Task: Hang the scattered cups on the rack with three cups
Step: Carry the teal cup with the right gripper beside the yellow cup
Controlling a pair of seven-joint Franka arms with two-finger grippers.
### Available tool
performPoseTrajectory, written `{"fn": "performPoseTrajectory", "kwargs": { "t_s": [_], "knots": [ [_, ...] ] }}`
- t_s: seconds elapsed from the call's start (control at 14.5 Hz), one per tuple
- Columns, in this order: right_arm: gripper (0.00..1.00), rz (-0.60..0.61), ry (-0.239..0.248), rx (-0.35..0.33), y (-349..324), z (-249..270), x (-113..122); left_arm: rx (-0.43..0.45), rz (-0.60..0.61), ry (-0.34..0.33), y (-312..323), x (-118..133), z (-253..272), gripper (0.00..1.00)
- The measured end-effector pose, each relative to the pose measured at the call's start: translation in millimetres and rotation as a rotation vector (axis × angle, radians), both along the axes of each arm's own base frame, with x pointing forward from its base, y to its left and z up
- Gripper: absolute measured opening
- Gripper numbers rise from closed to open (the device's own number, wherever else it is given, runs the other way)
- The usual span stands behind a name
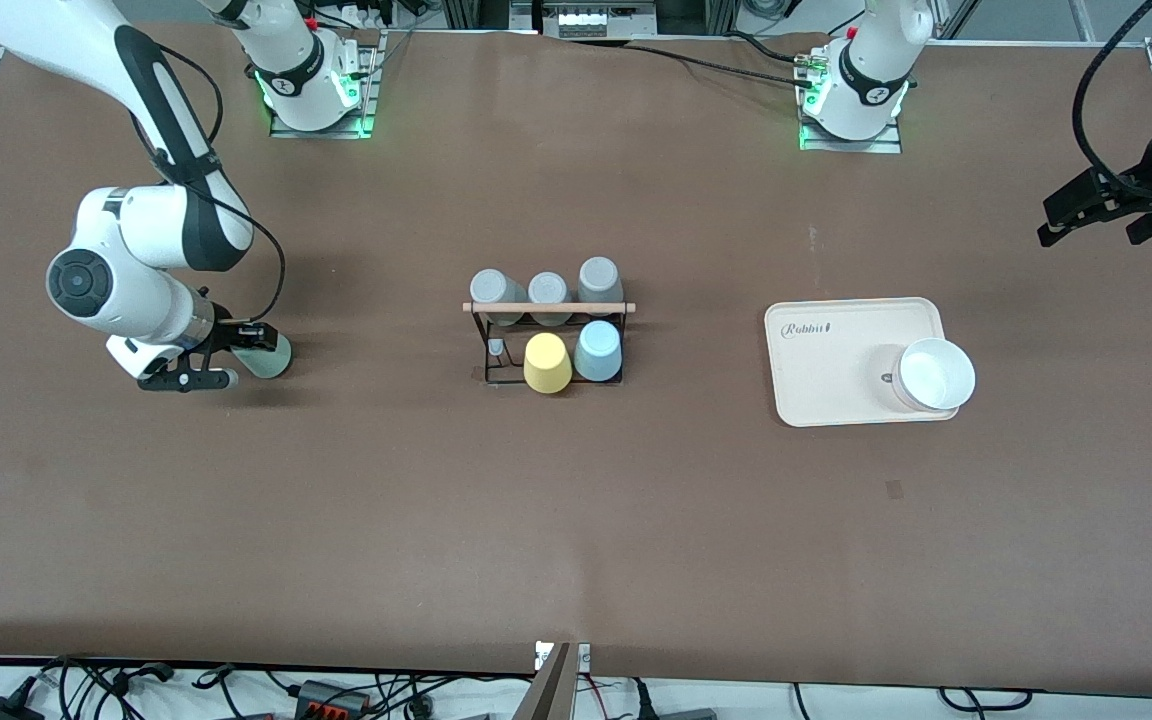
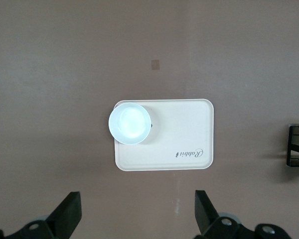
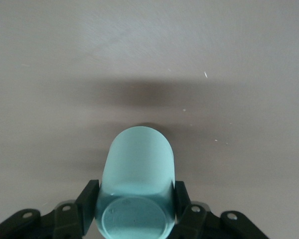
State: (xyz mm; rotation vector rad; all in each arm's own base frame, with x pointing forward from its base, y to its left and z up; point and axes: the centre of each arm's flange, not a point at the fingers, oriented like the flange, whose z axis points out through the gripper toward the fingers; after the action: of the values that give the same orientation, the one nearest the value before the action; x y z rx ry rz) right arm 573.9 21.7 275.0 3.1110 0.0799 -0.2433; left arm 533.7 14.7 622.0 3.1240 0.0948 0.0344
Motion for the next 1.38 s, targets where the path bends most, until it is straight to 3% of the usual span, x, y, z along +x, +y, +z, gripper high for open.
{"fn": "performPoseTrajectory", "kwargs": {
  "t_s": [0.21,0.41,0.83,1.38],
  "knots": [
    [0.66,0.007,0.029,-0.011,45,75,25,-0.001,0.007,0.017,3,-2,-1,1.0],
    [0.66,-0.039,0.007,0.0,115,128,33,-0.002,0.006,0.036,4,0,7,1.0],
    [0.66,-0.232,-0.012,0.037,248,145,19,-0.006,0.004,0.046,5,28,4,1.0],
    [0.66,-0.409,-0.034,0.022,348,133,8,-0.006,0.007,0.022,7,33,5,1.0]
  ]
}}
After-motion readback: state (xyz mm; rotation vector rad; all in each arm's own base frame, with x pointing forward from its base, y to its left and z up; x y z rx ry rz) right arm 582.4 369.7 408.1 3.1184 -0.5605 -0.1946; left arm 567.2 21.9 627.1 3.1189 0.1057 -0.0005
